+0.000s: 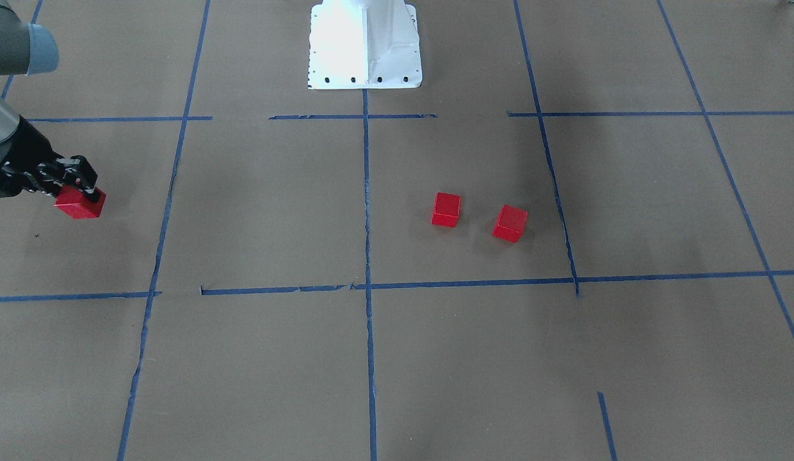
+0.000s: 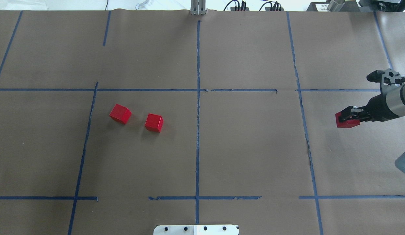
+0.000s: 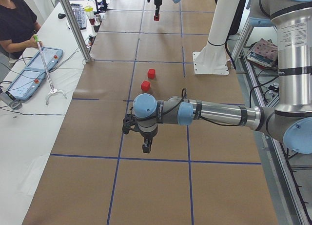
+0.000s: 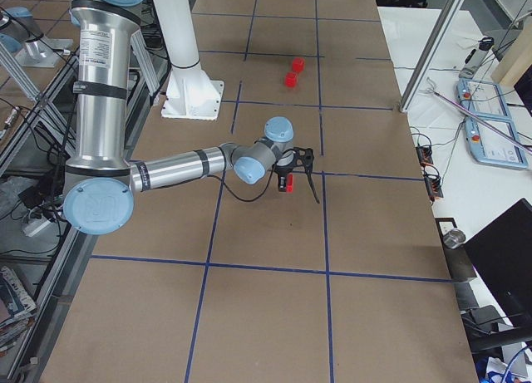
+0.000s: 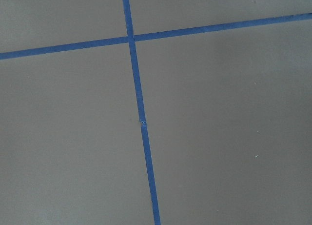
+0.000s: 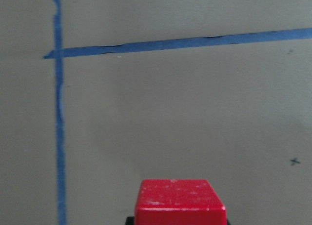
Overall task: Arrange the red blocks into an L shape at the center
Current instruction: 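Carry the red cube with the right gripper toward the table center, then set the cube at center, open the right gripper while the left arm reaches in, then lower the left gripper onto the red cube nearer the center and grasp it, then place the held cube with the left gripper just beyond the center cube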
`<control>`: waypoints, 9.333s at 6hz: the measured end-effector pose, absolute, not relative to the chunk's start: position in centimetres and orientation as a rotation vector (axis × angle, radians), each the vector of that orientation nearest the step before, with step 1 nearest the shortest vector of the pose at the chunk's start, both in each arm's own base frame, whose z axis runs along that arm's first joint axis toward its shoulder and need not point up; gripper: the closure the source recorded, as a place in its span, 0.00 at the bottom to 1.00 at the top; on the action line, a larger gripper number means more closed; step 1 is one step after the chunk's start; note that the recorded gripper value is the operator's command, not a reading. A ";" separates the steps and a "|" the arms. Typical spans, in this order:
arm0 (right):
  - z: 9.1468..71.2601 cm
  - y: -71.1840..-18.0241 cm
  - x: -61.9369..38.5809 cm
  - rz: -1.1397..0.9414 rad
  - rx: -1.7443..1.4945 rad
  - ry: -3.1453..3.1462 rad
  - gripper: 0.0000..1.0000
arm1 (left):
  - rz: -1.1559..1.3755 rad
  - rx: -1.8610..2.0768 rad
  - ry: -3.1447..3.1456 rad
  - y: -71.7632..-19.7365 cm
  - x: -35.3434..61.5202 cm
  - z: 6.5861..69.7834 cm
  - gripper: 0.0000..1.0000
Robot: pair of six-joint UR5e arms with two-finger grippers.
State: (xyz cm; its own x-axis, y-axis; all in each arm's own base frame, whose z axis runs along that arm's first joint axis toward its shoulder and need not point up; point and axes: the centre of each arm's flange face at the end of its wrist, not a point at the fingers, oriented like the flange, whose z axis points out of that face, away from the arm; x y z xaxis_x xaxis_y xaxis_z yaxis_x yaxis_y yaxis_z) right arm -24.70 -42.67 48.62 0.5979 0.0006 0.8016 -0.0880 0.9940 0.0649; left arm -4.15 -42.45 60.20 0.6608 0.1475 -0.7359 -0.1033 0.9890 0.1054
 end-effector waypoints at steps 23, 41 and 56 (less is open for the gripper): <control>14.0 -37.8 -53.1 0.180 0.082 -0.942 0.00 | 0.158 0.084 0.925 -45.1 -0.8 55.5 0.00; 26.9 -44.2 -32.3 0.063 0.054 -0.903 0.00 | 0.070 0.208 0.840 -46.6 55.2 24.4 1.00; 27.4 -44.4 -30.9 0.065 0.069 -0.900 0.00 | -0.052 0.136 0.815 -44.2 64.3 17.1 0.03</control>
